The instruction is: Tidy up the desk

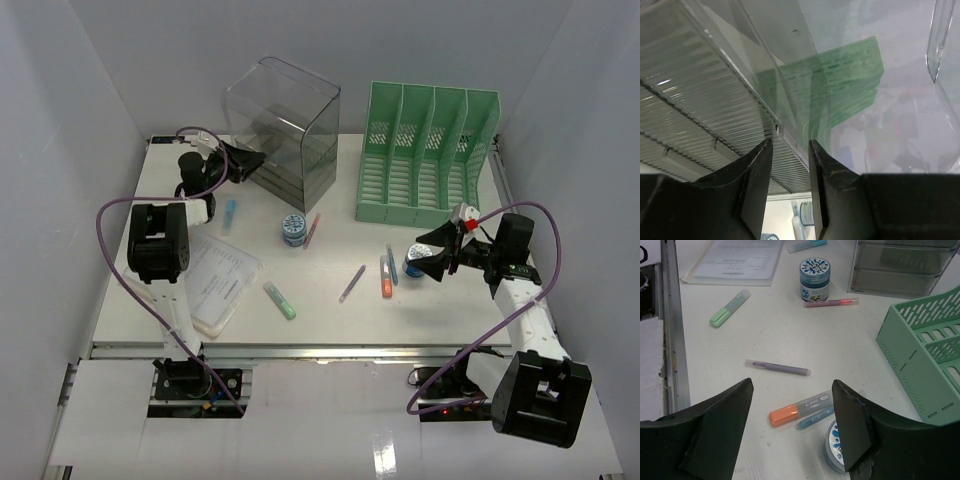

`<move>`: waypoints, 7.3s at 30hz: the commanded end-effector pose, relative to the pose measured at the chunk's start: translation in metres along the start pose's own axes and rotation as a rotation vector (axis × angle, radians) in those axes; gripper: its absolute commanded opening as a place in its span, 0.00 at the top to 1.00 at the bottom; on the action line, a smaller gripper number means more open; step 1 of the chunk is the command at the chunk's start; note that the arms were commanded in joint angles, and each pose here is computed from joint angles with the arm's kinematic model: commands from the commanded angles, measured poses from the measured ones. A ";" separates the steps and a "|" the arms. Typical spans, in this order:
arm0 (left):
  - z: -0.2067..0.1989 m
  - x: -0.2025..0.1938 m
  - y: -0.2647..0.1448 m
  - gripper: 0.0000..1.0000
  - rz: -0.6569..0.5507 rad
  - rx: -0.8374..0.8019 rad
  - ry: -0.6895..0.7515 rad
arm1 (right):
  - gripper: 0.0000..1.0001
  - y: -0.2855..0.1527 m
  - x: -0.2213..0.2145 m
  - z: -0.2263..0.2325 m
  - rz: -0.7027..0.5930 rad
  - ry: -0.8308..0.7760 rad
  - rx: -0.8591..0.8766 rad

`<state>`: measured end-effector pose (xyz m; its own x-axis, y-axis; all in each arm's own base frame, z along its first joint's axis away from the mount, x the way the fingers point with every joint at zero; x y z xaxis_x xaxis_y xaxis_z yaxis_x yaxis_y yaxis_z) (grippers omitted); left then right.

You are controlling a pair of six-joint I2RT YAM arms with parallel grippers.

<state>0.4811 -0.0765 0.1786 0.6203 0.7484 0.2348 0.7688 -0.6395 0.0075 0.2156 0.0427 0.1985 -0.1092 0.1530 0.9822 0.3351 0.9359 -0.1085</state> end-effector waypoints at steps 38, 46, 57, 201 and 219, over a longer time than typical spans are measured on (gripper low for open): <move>-0.134 -0.037 -0.092 1.00 -0.030 -0.256 0.064 | 0.07 0.180 0.151 -0.063 -0.104 0.404 0.053; -0.134 -0.040 -0.099 1.00 -0.014 -0.255 0.035 | 0.10 0.233 0.151 -0.073 -0.102 0.497 0.051; -0.141 -0.041 -0.101 1.00 -0.011 -0.259 0.032 | 0.01 0.257 0.158 -0.071 -0.129 0.564 0.096; -0.119 -0.084 -0.051 1.00 -0.469 -0.624 -0.138 | 0.92 0.252 0.179 -0.063 -0.252 0.675 0.213; -0.138 -0.059 -0.025 1.00 -0.534 -0.663 -0.113 | 0.92 0.252 0.177 -0.063 -0.250 0.683 0.208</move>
<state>0.4235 -0.1395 0.2168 0.2529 0.9637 -0.0861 0.9353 -0.2207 0.2767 0.3529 0.2917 0.3275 0.5193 -0.2044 0.8298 0.2155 0.9709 0.1043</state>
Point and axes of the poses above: each gripper's point midway between its finger pads, its own y axis out along the fingers, its own z axis along the line the jaws close on, x = y × z, the point moved 9 cm from there along -y, back along the fingers, and after that the axes turned 10 degrees about -y, right-handed, at the moved point
